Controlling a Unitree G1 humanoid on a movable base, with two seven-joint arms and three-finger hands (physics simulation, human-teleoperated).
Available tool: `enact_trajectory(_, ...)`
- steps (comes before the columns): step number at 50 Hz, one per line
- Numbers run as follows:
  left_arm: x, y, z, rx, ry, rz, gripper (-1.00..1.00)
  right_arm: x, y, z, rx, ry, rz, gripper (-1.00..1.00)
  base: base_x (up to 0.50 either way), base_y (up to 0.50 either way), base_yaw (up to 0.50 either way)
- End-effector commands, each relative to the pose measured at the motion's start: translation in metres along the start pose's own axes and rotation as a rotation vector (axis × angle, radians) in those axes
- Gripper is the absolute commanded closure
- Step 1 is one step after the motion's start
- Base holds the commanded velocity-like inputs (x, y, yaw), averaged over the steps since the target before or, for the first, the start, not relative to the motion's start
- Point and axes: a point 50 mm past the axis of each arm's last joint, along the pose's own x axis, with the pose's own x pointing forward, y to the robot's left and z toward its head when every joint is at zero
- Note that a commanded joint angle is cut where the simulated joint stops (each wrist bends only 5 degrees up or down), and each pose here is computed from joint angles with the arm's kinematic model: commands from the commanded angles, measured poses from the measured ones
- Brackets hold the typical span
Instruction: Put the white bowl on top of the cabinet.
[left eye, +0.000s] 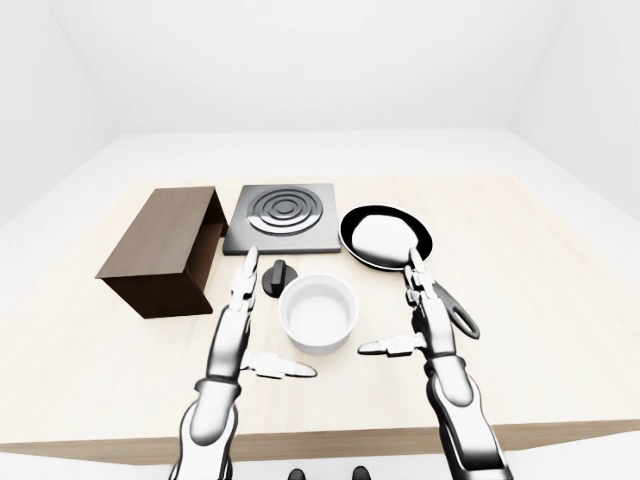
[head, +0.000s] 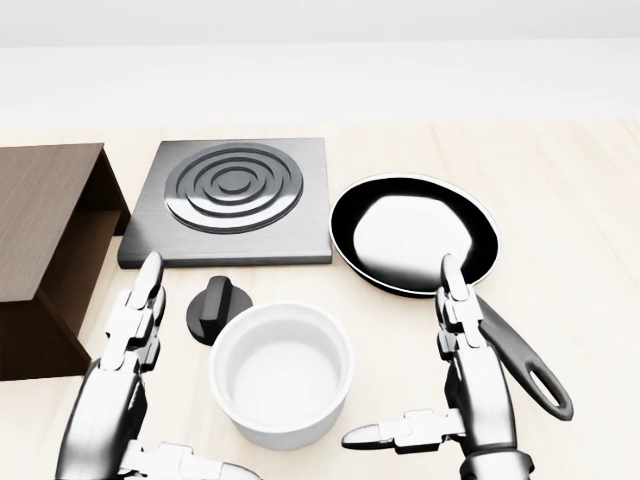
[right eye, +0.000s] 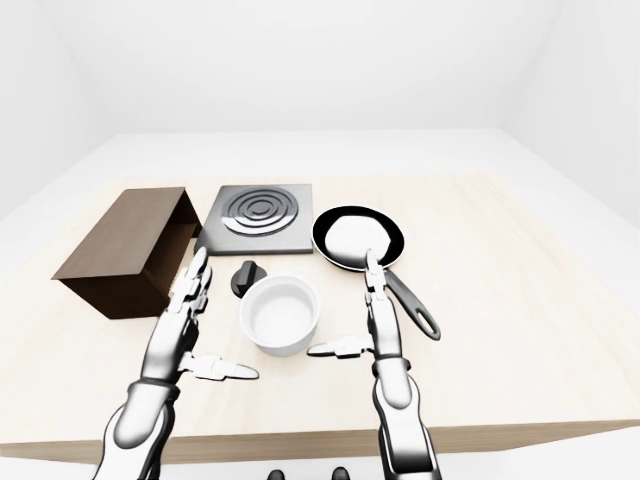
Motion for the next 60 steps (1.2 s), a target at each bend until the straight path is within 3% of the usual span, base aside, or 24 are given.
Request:
enact_trajectory(1, -0.014, 0.002, 0.016, 0.179, -0.055, 0.072, -1.00, -0.002, -0.001, 0.003, 0.006, -0.012, 0.003, -1.00, 0.00, 0.00, 0.00)
enact_trajectory(2, -0.014, 0.002, 0.016, 0.182, -0.056, 0.073, -1.00, -0.002, -0.001, 0.003, 0.006, -0.013, 0.003, -1.00, 0.00, 0.00, 0.00)
enact_trajectory(3, -0.019, 0.002, 0.021, 0.240, -0.071, 0.078, -1.00, -0.002, -0.002, 0.005, 0.008, -0.022, 0.004, -1.00, 0.00, 0.00, 0.00)
enact_trajectory(5, -0.019, 0.002, 0.022, 0.244, -0.072, 0.079, -1.00, -0.002, -0.002, 0.005, 0.008, -0.022, 0.004, -1.00, 0.00, 0.00, 0.00)
enact_trajectory(6, -0.025, 0.000, 0.031, 0.345, -0.092, 0.093, -1.00, -0.003, -0.004, 0.010, 0.012, -0.040, 0.000, -1.00, 0.00, 0.00, 0.00)
enact_trajectory(7, -0.026, -0.001, 0.031, 0.350, -0.093, 0.093, -1.00, -0.003, -0.004, 0.010, 0.012, -0.042, 0.000, -1.00, 0.00, 0.00, 0.00)
enact_trajectory(9, -0.036, -0.004, 0.046, 0.453, -0.128, 0.116, -1.00, -0.004, -0.009, 0.016, 0.021, -0.052, -0.013, -1.00, 0.00, 0.00, 0.00)
enact_trajectory(18, -0.038, -0.006, 0.048, 0.463, -0.134, 0.108, -1.00, -0.004, -0.010, 0.017, 0.022, -0.053, -0.016, -1.00, 0.00, 0.00, 0.00)
enact_trajectory(19, -0.040, -0.019, 0.073, 0.683, -0.191, 0.194, -1.00, -0.007, -0.013, 0.023, 0.026, -0.067, -0.021, -1.00, 0.00, 0.00, 0.00)
enact_trajectory(23, -0.041, -0.024, 0.078, 0.698, -0.237, 0.183, -1.00, -0.008, -0.013, 0.023, 0.026, -0.068, -0.021, -1.00, 0.00, 0.00, 0.00)
enact_trajectory(24, -0.043, -0.032, 0.085, 0.779, -0.277, 0.194, -1.00, -0.009, -0.016, 0.027, 0.033, -0.076, -0.025, -1.00, 0.00, 0.00, 0.00)
enact_trajectory(27, -0.044, -0.035, 0.088, 0.783, -0.311, 0.182, -1.00, -0.010, -0.016, 0.027, 0.034, -0.077, -0.026, -1.00, 0.00, 0.00, 0.00)
enact_trajectory(28, -0.043, -0.044, 0.086, 0.908, -0.330, 0.186, -1.00, -0.011, -0.017, 0.029, 0.036, -0.081, -0.026, -1.00, 0.00, 0.00, 0.00)
enact_trajectory(30, -0.044, -0.049, 0.088, 0.945, -0.367, 0.178, -1.00, -0.012, -0.018, 0.031, 0.037, -0.084, -0.028, -1.00, 0.00, 0.00, 0.00)
enact_trajectory(44, -0.039, -0.063, 0.077, 1.019, -0.415, 0.154, -1.00, -0.013, -0.019, 0.034, 0.042, -0.089, -0.031, -1.00, 0.00, 0.00, 0.00)
enact_trajectory(45, -0.038, -0.069, 0.074, 1.073, -0.415, 0.133, -1.00, -0.013, -0.020, 0.034, 0.042, -0.090, -0.031, -1.00, 0.00, 0.00, 0.00)
enact_trajectory(60, -0.033, -0.085, 0.055, 1.168, -0.387, 0.018, -1.00, -0.014, -0.023, 0.039, 0.049, -0.097, -0.041, -1.00, 0.00, 0.00, 0.00)
